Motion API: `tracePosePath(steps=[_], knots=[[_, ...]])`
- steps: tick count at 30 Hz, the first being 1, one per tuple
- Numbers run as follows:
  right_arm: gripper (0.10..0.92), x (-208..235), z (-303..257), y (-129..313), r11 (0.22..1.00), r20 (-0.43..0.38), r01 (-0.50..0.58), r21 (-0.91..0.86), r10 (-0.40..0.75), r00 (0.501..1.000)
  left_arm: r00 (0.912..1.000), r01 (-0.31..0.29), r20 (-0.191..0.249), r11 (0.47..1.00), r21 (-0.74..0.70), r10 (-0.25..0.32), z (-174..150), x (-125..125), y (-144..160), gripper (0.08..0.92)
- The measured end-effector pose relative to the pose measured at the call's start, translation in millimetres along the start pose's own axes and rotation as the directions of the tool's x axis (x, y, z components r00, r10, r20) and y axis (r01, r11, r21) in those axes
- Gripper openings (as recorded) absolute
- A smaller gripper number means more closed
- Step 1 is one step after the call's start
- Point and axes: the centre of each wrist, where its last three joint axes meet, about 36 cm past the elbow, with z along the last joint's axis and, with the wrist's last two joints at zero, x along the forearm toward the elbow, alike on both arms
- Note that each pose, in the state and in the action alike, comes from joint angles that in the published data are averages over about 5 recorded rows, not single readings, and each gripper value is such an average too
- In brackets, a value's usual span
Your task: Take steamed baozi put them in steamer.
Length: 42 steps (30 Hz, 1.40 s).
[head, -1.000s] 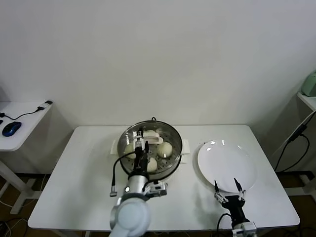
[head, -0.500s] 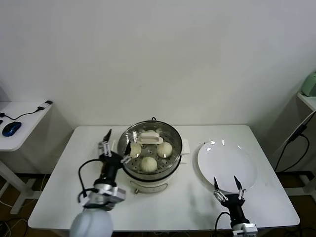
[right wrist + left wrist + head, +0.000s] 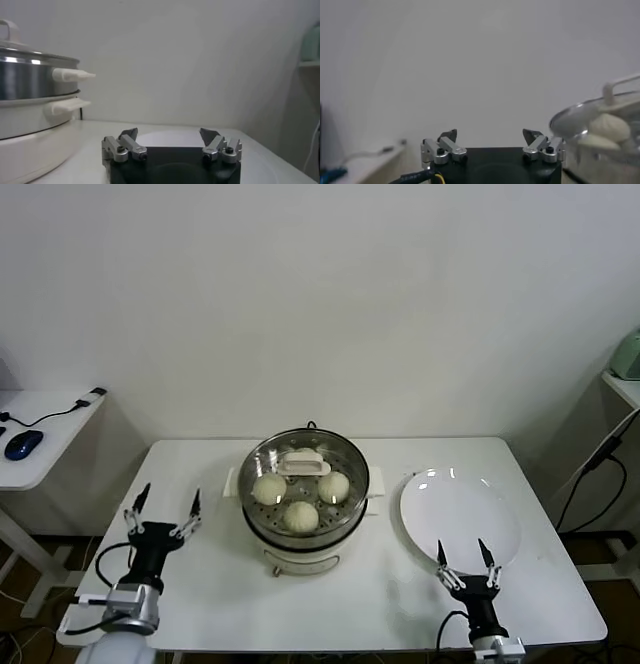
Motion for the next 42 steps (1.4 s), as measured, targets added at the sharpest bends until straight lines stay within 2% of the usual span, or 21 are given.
tracePosePath(steps=[6, 14, 21, 42], knots=[[0.823, 1, 1, 1, 1.000, -0.007, 0.002, -0.008, -0.002, 1.000, 0.9991, 0.013, -0.040, 0.995, 0.098, -0.009, 41, 5, 2, 0.823], [0.823, 1, -1, 7, 1.000, -0.009, 0.009, -0.016, -0.009, 1.000, 0.9974, 0.031, -0.070, 0.984, 0.175, -0.019, 66, 15, 0, 0.823], [0.823, 3, 1, 7, 1.000, -0.015, 0.002, -0.015, -0.002, 1.000, 0.9962, 0.038, -0.084, 0.978, 0.205, -0.021, 77, 19, -1, 0.823], [0.823, 14, 1, 7, 1.000, -0.042, 0.000, -0.009, 0.000, 0.999, 0.9970, 0.012, -0.077, 0.969, 0.247, 0.008, 80, 23, -12, 0.823]])
